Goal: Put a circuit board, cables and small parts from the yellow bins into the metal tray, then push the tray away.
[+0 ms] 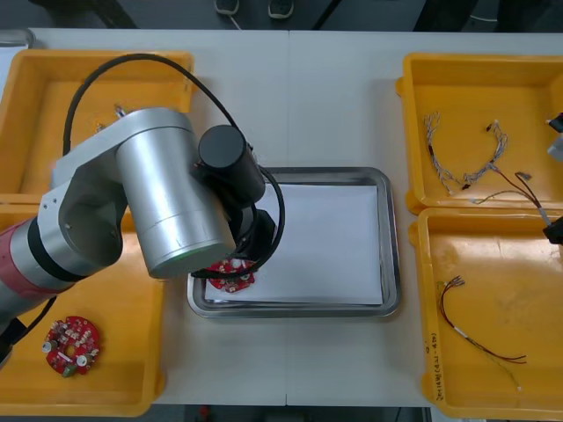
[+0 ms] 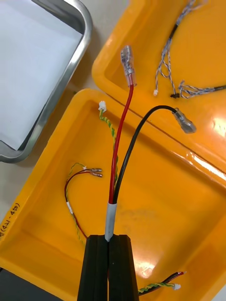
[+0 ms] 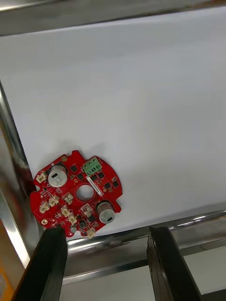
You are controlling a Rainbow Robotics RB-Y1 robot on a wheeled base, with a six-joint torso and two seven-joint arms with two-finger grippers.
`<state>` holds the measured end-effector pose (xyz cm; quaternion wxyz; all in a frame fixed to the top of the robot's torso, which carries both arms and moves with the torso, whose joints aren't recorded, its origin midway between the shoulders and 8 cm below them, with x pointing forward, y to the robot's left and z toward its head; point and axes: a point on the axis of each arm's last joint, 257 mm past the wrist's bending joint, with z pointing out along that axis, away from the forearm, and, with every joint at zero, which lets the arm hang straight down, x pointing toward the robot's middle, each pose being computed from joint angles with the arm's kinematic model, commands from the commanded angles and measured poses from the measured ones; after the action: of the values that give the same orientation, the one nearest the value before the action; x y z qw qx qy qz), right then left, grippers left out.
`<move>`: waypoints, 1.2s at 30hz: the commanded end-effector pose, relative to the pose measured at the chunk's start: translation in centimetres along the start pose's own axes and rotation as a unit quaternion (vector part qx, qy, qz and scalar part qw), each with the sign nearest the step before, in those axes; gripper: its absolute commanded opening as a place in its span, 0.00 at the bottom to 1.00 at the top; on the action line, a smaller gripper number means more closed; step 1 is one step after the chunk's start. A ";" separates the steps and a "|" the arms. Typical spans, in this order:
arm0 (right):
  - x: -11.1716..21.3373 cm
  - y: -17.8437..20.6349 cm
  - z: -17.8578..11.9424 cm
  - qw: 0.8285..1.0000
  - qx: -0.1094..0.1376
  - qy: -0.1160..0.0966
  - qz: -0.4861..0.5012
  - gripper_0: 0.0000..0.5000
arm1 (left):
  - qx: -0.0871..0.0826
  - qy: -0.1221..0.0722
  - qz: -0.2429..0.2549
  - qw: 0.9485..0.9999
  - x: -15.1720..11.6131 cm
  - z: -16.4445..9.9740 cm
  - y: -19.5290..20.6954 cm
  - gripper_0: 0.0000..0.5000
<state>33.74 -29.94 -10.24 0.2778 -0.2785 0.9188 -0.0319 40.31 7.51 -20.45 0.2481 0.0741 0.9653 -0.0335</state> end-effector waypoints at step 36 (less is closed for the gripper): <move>-12.0 17.6 6.3 0.919 -0.054 -0.037 -0.390 0.00 | -0.134 -0.065 -0.280 0.948 -11.8 -8.9 26.3 1.00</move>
<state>36.07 -9.59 -13.73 0.2560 -0.5990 0.7561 -0.0632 48.77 30.21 -11.12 0.2589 -0.2467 0.9338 0.0128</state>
